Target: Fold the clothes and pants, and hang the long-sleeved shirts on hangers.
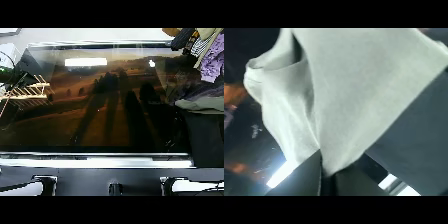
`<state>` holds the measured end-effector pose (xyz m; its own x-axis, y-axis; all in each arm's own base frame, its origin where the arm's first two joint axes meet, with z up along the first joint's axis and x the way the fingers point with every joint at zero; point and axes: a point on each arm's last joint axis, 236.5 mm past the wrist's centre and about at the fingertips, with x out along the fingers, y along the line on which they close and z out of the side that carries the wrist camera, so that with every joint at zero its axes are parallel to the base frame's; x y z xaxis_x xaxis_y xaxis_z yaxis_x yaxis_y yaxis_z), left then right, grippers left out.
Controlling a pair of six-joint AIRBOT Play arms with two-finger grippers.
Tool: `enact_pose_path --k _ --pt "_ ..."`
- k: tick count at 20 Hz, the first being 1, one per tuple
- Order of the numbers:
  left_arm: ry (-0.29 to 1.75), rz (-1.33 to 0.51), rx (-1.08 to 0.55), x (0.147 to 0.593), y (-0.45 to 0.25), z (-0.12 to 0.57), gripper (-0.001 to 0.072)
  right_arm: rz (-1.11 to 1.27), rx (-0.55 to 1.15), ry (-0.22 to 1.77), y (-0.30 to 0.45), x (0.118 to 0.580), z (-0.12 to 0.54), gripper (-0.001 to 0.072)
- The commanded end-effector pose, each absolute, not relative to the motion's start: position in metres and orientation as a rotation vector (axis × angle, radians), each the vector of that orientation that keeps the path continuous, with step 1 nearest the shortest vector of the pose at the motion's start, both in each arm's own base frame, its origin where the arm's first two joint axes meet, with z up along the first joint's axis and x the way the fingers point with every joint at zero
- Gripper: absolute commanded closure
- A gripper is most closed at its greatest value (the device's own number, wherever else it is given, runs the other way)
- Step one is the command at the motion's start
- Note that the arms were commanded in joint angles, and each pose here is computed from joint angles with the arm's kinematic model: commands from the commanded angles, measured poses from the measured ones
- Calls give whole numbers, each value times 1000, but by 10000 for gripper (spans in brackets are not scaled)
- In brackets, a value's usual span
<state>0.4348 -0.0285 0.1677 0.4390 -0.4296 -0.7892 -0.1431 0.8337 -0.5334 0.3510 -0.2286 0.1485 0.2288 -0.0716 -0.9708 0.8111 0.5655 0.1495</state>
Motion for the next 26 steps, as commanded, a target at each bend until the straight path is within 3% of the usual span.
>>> enact_pose_path --k 1,6,17,26 --pt "1118 -194 -588 435 -29 168 693 -746 743 1210 -233 336 153 690" --pt "1118 -194 -587 435 -29 168 693 -829 707 1265 -243 317 139 690" --pt "1119 -193 -588 435 -29 168 693 -953 617 1603 -232 235 16 690" --pt "1119 -193 -587 435 -29 168 693 -977 609 1803 -209 190 -13 690"
